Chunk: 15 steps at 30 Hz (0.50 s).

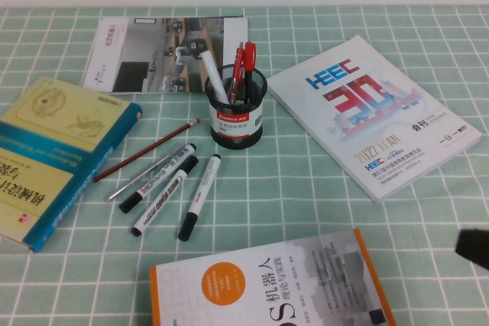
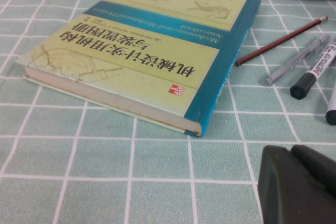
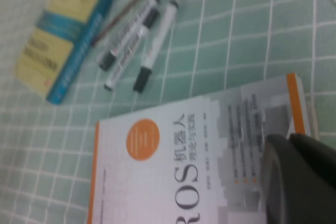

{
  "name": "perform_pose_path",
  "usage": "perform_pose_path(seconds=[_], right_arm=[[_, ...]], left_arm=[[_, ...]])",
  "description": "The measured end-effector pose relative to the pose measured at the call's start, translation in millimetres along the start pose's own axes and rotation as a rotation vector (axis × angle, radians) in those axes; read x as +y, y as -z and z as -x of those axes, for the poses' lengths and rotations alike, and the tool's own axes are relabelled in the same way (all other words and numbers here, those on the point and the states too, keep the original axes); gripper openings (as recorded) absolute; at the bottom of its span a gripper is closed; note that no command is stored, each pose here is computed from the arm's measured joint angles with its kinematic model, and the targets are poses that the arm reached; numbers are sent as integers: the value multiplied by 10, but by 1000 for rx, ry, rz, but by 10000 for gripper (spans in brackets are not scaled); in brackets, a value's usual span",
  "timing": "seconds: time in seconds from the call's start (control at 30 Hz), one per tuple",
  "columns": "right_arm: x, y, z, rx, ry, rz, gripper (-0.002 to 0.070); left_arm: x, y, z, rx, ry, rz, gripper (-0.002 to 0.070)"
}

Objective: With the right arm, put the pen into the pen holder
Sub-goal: Pick up the pen on the table

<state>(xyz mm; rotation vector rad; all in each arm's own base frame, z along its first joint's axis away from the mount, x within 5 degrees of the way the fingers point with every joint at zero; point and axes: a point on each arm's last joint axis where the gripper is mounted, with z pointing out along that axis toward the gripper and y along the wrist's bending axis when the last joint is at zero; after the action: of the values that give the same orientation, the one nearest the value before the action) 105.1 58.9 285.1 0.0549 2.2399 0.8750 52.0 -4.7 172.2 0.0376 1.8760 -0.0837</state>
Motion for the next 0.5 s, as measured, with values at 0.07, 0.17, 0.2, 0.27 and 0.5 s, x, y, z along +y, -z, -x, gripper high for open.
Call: perform_pose_path(seconds=[0.07,0.17,0.2,0.27,0.5], right_arm=[[33,-85,149,80,11,-22,-20],[43,-276,386,175,-5,-47,-20],[42,-347,466,199,-13,-53,-20],[56,-483,596,235,-8,-63,-20],[346,-1176,686,397,48,-109,-20]], left_arm=[[0,0,0,0,0,0,-6],[0,0,0,0,0,0,-6],[0,0,0,0,0,0,-6],[0,0,0,0,0,0,-6],[0,0,0,0,0,0,-6]])
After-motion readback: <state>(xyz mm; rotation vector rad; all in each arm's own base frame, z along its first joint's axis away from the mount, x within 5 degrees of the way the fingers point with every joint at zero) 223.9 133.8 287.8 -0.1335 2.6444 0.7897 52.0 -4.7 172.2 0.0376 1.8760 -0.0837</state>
